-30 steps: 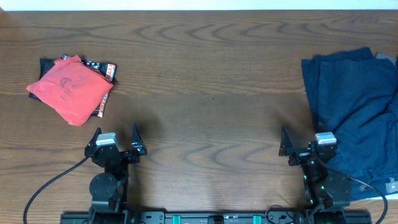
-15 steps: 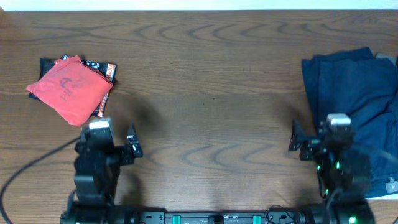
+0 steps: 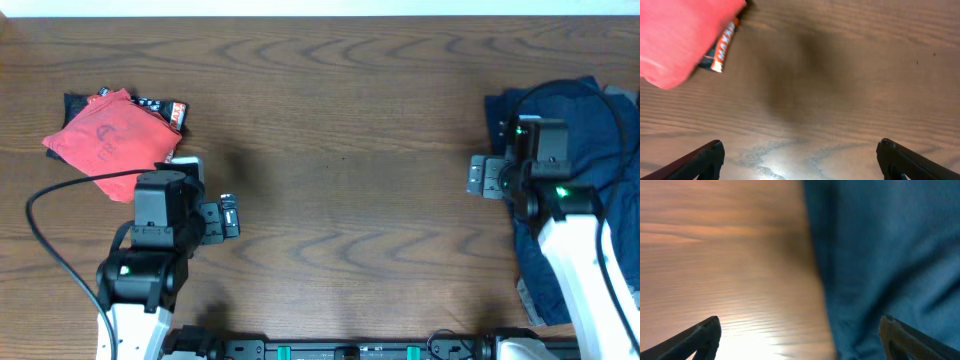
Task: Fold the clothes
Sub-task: 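Move the right gripper over the navy pants pile and grasp its edge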
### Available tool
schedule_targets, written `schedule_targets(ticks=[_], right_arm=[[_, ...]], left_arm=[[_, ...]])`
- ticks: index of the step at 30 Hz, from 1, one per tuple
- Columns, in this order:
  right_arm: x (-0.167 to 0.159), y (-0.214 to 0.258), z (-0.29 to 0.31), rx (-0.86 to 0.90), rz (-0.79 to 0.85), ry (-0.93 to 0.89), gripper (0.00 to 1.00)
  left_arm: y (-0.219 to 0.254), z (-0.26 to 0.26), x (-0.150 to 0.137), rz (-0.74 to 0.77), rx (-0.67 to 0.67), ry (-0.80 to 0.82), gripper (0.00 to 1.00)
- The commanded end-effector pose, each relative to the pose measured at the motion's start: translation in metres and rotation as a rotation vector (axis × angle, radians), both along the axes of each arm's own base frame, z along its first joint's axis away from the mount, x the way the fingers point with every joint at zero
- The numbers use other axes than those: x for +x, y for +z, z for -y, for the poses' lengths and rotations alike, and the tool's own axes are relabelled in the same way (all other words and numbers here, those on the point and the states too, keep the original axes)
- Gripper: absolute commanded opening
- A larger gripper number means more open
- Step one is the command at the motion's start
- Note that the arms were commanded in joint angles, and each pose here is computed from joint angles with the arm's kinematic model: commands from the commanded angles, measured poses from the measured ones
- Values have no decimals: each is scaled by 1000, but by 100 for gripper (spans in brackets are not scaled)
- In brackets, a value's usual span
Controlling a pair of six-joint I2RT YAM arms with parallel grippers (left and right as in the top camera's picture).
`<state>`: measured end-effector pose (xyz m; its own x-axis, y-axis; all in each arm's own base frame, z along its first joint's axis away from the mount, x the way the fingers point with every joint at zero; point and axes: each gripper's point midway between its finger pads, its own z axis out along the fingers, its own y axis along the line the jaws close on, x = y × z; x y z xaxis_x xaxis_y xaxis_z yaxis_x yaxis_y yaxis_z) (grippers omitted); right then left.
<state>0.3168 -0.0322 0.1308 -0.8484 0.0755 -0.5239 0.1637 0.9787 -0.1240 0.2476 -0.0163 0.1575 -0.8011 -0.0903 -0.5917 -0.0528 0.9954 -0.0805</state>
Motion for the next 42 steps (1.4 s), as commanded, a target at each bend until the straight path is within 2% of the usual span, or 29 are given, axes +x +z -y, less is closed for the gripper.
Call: schedule_targets(ticks=[1, 2, 6, 9, 15, 19, 23, 27, 33, 42], right_arm=[[-7, -15, 57, -137, -53, -287, 90], [-9, -23, 65, -141, -79, -324, 83], [-19, -58, 91, -115, -175, -460, 76], [-19, -82, 98, -78, -221, -485, 73], [-13, -107, 93, -17, -256, -473, 73], [-12, -113, 92, -9, -263, -470, 73], [-2, -115, 82, 53, -240, -428, 79], [8, -116, 70, 116, -221, -365, 79], [5, -116, 73, 95, -232, -372, 79], [-3, -115, 84, 35, -242, -421, 72]], left_arm=[[3, 3, 3, -6, -27, -3, 98], [1, 3, 4, -11, -27, -2, 98], [0, 3, 4, -19, -26, -2, 98], [0, 3, 4, -18, -26, -2, 98], [0, 4, 5, -14, -26, -2, 98], [0, 4, 5, -13, -26, -2, 98], [1, 4, 6, -9, -27, -2, 98], [2, 4, 7, -4, -27, -2, 98], [2, 4, 7, -4, -27, -2, 98], [2, 4, 7, -4, -27, -2, 98]])
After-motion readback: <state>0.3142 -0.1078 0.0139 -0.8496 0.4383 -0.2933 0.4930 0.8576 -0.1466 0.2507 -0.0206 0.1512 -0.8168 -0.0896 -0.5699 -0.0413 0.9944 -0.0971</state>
